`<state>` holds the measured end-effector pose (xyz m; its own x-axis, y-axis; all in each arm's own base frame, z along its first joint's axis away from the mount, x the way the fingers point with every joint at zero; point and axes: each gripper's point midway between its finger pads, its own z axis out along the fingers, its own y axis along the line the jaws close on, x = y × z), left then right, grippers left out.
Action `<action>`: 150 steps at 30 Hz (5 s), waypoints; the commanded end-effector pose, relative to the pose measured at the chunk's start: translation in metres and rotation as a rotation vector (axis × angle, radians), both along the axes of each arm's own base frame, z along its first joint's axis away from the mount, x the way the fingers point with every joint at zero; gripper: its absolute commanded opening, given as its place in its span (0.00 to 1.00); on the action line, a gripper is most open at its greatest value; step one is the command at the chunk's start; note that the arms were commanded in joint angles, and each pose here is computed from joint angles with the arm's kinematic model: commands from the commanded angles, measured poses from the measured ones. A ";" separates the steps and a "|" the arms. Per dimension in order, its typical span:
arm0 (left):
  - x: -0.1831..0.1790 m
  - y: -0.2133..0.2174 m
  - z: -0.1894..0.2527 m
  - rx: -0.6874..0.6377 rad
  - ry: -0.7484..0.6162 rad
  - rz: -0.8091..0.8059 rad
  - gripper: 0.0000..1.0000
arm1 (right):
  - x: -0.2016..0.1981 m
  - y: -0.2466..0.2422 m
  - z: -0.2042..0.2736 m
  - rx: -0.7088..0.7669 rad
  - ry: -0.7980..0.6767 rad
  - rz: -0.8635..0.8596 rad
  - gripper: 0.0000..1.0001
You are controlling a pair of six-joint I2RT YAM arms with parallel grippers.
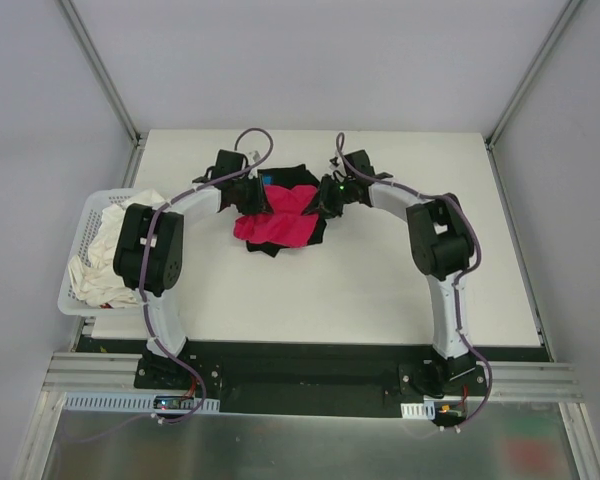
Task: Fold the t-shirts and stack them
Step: Put the neatly folded tshirt into the corner of the board with both arms
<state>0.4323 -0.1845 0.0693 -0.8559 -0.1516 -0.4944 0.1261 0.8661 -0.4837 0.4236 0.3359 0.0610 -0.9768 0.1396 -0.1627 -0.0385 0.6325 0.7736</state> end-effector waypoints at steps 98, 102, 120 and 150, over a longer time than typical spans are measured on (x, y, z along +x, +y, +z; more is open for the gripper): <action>0.044 -0.004 0.031 0.194 -0.204 0.017 0.07 | 0.063 -0.078 -0.001 -0.179 -0.142 -0.069 0.32; 0.043 -0.002 0.030 0.202 -0.203 0.023 0.50 | 0.061 -0.079 -0.001 -0.182 -0.142 -0.068 0.44; 0.033 0.007 0.073 0.195 -0.282 0.062 0.99 | 0.065 -0.092 0.045 -0.165 -0.209 -0.103 0.52; 0.014 -0.088 0.104 -0.068 -0.287 -0.266 0.99 | -0.005 -0.136 0.118 -0.124 -0.351 -0.160 0.03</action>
<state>0.4414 -0.2589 0.1950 -0.6635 -0.0279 -0.7477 0.4428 0.7909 -0.4224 0.4137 0.1986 0.1525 -0.8667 0.2299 -0.4426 -0.1184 0.7672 0.6304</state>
